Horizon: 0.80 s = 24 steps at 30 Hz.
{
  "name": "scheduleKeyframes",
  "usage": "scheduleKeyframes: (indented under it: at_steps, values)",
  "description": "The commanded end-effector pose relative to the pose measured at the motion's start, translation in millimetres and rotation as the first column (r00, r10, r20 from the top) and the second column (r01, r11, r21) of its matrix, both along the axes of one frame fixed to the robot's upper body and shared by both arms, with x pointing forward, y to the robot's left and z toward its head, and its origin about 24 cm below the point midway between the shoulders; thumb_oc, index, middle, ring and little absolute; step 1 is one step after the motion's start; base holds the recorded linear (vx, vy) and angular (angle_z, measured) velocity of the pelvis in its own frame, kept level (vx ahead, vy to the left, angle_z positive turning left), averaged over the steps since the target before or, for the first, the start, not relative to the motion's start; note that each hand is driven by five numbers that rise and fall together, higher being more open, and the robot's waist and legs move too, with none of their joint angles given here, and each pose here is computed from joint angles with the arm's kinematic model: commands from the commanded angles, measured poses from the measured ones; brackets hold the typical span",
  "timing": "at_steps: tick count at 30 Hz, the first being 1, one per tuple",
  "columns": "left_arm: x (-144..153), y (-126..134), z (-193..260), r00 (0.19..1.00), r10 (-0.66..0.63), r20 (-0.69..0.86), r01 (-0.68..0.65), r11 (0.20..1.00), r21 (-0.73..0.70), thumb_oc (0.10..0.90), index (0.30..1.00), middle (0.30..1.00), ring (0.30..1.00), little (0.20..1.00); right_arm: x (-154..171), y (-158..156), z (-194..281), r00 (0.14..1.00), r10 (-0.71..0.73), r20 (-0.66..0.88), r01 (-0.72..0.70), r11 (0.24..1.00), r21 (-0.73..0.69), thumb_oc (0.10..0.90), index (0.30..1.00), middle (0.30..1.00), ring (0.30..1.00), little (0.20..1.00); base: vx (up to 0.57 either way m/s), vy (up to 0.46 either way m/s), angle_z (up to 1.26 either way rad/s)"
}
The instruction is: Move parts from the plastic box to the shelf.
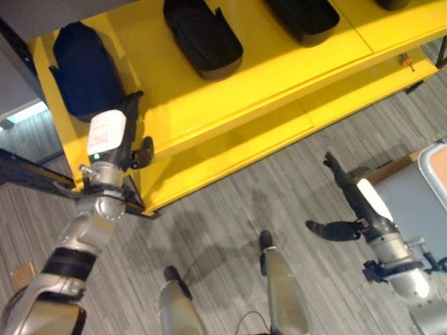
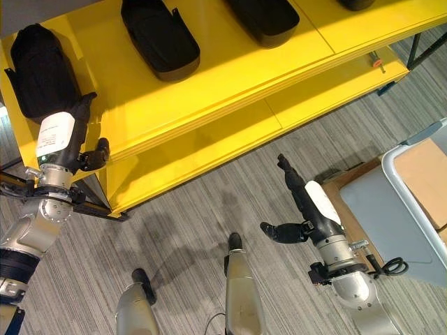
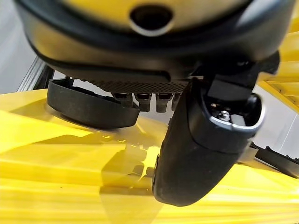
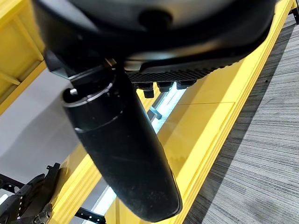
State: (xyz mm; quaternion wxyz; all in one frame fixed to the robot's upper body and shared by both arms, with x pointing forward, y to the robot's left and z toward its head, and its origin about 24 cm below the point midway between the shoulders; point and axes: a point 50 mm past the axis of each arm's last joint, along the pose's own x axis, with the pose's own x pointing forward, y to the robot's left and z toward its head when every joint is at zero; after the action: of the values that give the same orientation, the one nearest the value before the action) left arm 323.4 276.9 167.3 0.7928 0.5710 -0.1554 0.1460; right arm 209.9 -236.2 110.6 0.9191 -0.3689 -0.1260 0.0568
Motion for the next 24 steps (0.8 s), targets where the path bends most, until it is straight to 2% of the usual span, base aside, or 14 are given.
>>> scheduleKeyframes:
  at_steps: [1, 9, 17, 24]
  values:
    - [-11, 9, 36, 0.990, -0.004, 0.140, -0.009, 0.996, 0.089, 0.900, 1.000, 1.000, 1.000, 1.000, -4, 10, 46, 0.966, 0.063, 0.252, -0.072, 0.997, 0.024, 0.900, 1.000, 1.000, 1.000, 1.000, 0.00, 0.000, 0.00]
    - [-18, 8, 38, 0.985, -0.022, 0.170, 0.016, 0.999, 0.039, 0.900, 1.000, 1.000, 1.000, 1.000, -3, 9, 46, 0.966, 0.058, 0.252, -0.066, 0.998, 0.023, 0.900, 1.000, 1.000, 1.000, 1.000, 0.00, 0.000, 0.00]
    - [-26, 9, 29, 0.987, -0.059, 0.151, 0.078, 0.989, -0.124, 0.900, 1.000, 1.000, 1.000, 1.000, -1, 10, 44, 0.969, 0.053, 0.239, -0.064, 0.997, 0.042, 0.900, 1.000, 1.000, 1.000, 1.000, 0.00, 0.000, 0.00]
    - [-29, 10, 24, 0.988, -0.073, 0.133, 0.096, 0.980, -0.176, 0.900, 1.000, 1.000, 1.000, 1.000, 0, 10, 43, 0.972, 0.059, 0.228, -0.071, 0.996, 0.044, 0.900, 1.000, 1.000, 1.000, 1.000, 0.00, 0.000, 0.00]
